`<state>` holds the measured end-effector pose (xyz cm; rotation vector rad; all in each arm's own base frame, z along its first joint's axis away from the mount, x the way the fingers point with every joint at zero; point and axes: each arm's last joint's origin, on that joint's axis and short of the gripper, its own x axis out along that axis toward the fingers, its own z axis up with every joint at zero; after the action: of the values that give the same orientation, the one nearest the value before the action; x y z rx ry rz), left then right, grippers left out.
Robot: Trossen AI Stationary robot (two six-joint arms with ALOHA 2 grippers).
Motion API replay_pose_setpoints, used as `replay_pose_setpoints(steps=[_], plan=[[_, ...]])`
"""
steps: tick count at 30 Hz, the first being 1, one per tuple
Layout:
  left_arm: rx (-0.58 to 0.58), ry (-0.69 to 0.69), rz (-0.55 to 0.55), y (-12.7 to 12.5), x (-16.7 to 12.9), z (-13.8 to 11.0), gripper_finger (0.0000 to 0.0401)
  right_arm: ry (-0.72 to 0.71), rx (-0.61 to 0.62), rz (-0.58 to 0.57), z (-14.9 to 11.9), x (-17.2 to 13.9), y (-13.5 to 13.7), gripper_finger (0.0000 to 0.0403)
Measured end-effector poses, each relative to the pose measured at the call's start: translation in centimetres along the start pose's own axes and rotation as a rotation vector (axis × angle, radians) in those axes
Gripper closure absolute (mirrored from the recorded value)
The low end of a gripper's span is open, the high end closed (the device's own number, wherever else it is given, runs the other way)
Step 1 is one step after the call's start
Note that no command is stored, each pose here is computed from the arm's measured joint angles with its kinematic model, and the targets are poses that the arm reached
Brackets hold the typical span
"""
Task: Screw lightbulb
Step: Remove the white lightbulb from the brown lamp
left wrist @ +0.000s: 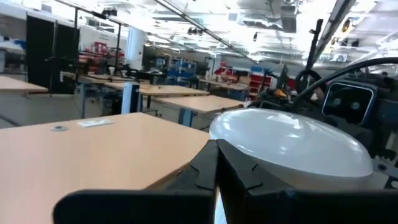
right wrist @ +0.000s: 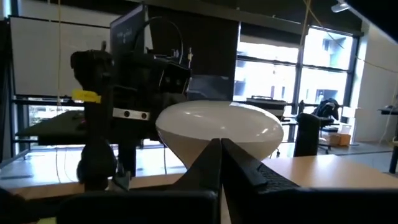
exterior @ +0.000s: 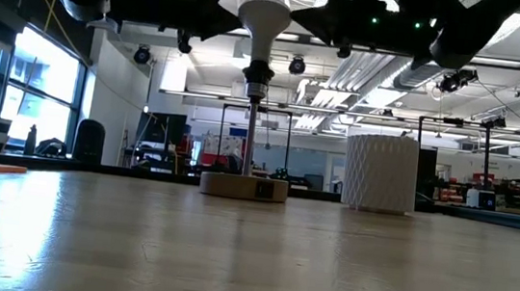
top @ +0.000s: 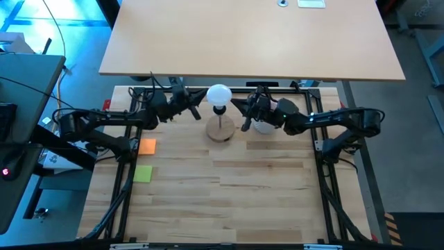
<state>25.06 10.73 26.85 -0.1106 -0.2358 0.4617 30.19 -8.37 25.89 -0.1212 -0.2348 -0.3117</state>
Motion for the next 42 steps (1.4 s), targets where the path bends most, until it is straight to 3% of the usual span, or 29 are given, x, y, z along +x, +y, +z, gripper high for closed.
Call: replay_pose_setpoints(steps=[7, 12, 18, 26, 30, 37, 42], plan=[[-0.059, -0.01, -0.018, -0.9, -0.2, 0.3, 0.0401, 0.005, 0.024, -0.06, -0.1, 0.5, -1.4, 0.0403], [-0.098, 0.09, -0.133, -2.2, -0.4, -0.7, 0.0401, 0.026, 0.06, -0.135, -0.5, 0.6, -2.9, 0.0403], [-0.087, 0.152, -0.096, -3.4, -0.9, -1.1, 0.0401, 0.05, 0.068, -0.182, -0.7, 0.5, -3.6, 0.0403], [0.071, 0.277, 0.137, -3.0, -2.8, -0.7, 0.0401, -0.002, 0.019, -0.108, 0.3, 0.5, -1.9, 0.0403], [0.107, 0.178, 0.203, -1.4, -2.6, 0.9, 0.0401, -0.033, 0.022, -0.051, 0.7, 0.5, -0.5, 0.0403], [0.039, 0.05, 0.035, 1.0, -1.3, 1.6, 0.0401, -0.043, 0.041, -0.024, 0.8, 0.5, 0.3, 0.0403], [-0.019, 0.035, -0.053, 0.9, -0.7, 1.0, 0.0401, -0.04, 0.05, -0.021, 0.0, 1.0, 0.0, 0.0403]])
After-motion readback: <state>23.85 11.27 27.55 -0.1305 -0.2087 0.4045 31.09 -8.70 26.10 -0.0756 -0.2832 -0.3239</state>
